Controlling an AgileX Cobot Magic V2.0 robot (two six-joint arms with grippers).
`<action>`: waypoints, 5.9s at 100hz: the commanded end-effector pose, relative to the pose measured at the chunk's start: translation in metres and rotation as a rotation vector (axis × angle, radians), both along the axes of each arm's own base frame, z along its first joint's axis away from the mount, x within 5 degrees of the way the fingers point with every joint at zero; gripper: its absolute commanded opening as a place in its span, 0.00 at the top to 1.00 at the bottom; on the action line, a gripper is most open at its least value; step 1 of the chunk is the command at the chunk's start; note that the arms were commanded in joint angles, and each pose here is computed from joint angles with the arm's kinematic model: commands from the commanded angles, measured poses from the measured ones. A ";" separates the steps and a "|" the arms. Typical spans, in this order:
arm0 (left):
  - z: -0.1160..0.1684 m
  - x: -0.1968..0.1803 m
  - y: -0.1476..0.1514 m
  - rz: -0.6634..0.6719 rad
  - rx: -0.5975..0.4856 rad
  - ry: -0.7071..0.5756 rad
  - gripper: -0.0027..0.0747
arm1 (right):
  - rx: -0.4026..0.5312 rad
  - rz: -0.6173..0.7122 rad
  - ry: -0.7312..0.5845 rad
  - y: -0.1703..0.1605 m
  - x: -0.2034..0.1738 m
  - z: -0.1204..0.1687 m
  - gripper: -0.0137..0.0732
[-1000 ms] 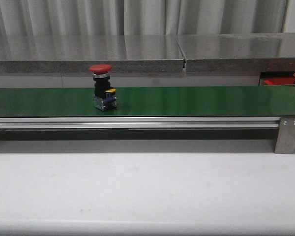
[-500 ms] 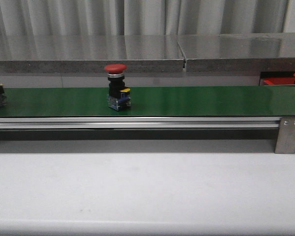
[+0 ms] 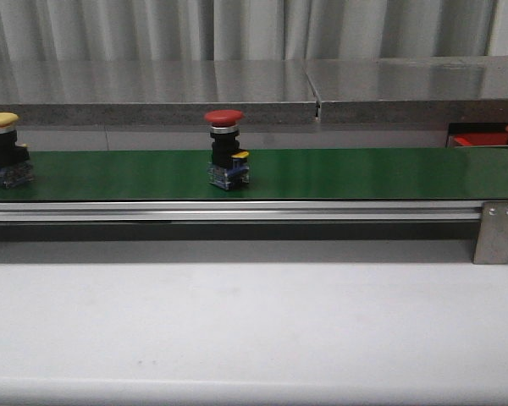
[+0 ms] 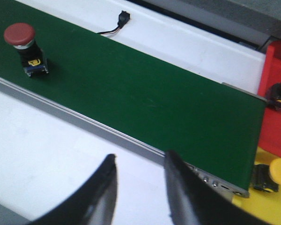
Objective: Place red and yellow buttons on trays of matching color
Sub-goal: 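Lower the right gripper onto the red button on the belt and grasp, then carry the red button to the red tray and release it, then lower the right gripper onto the yellow button on the belt and grasp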
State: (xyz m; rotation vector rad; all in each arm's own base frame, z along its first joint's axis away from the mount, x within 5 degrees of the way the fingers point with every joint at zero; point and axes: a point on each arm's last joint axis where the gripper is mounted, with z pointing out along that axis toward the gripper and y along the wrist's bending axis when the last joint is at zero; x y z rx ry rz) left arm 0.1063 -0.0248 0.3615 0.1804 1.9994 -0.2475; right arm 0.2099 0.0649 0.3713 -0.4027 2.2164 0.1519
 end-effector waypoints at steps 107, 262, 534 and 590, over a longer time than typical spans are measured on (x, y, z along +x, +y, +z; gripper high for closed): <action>0.015 0.001 0.000 0.014 -0.039 -0.093 0.99 | -0.068 0.248 0.350 0.116 0.154 -0.023 0.18; 0.015 0.001 0.000 0.014 -0.039 -0.093 0.99 | 0.084 -0.355 0.156 -0.095 0.179 0.023 0.77; 0.015 0.001 0.000 0.014 -0.040 -0.095 0.99 | 0.132 -0.517 0.218 -0.172 0.243 -0.095 0.25; 0.015 0.001 0.000 0.014 -0.040 -0.095 0.99 | 0.117 -0.434 0.043 -0.129 0.198 -0.011 0.25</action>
